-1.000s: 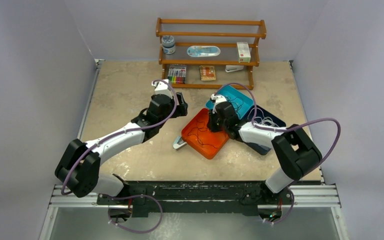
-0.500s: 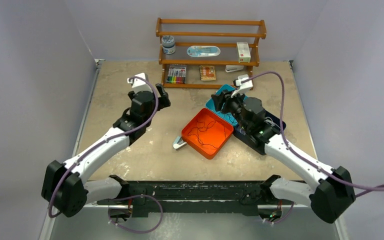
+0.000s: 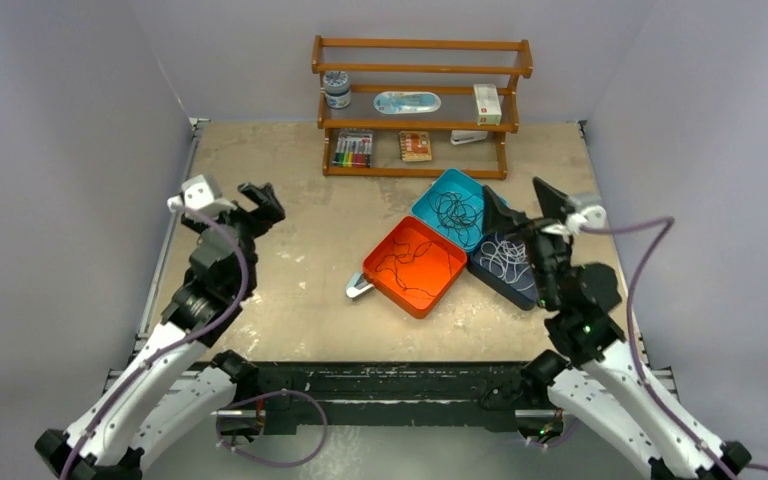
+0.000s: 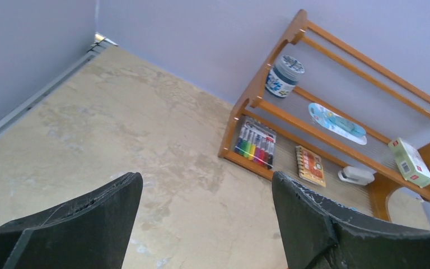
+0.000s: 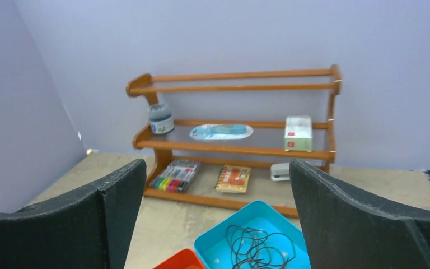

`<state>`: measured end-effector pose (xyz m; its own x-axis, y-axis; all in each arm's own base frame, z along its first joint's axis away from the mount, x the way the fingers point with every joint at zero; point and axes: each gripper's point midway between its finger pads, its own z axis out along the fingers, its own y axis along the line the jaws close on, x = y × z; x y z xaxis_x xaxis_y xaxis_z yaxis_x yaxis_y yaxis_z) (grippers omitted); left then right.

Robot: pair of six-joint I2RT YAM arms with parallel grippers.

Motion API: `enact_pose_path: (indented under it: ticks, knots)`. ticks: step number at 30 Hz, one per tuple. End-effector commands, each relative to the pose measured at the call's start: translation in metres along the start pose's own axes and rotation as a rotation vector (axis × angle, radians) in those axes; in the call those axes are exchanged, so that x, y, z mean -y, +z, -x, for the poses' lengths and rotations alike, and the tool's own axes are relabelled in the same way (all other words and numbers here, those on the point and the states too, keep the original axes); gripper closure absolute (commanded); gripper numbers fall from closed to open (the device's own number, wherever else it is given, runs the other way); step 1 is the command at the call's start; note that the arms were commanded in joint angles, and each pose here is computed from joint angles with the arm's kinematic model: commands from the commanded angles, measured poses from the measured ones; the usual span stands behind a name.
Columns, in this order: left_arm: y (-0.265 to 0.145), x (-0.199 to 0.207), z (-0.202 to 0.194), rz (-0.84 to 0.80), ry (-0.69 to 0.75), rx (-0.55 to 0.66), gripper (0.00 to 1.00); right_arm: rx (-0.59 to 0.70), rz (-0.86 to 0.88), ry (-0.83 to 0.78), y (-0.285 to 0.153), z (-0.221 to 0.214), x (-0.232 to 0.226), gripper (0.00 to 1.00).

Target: Untangle the cables

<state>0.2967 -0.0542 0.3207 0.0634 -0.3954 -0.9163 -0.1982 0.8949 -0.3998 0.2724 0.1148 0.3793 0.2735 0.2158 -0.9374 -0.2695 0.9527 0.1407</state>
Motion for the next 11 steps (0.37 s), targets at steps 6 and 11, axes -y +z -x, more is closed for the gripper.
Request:
enact_pose_path:
  ticks: [6,11]
  knots:
    - [-0.026,-0.058,-0.016,0.106,-0.086,0.077,0.14,0.101,-0.139,0.067,-0.052,-0.010,0.043,0.01]
    - [-0.026,-0.059,-0.025,0.094,-0.081,0.066,0.14,0.152,-0.183,0.116,-0.062,-0.014,0.054,0.01]
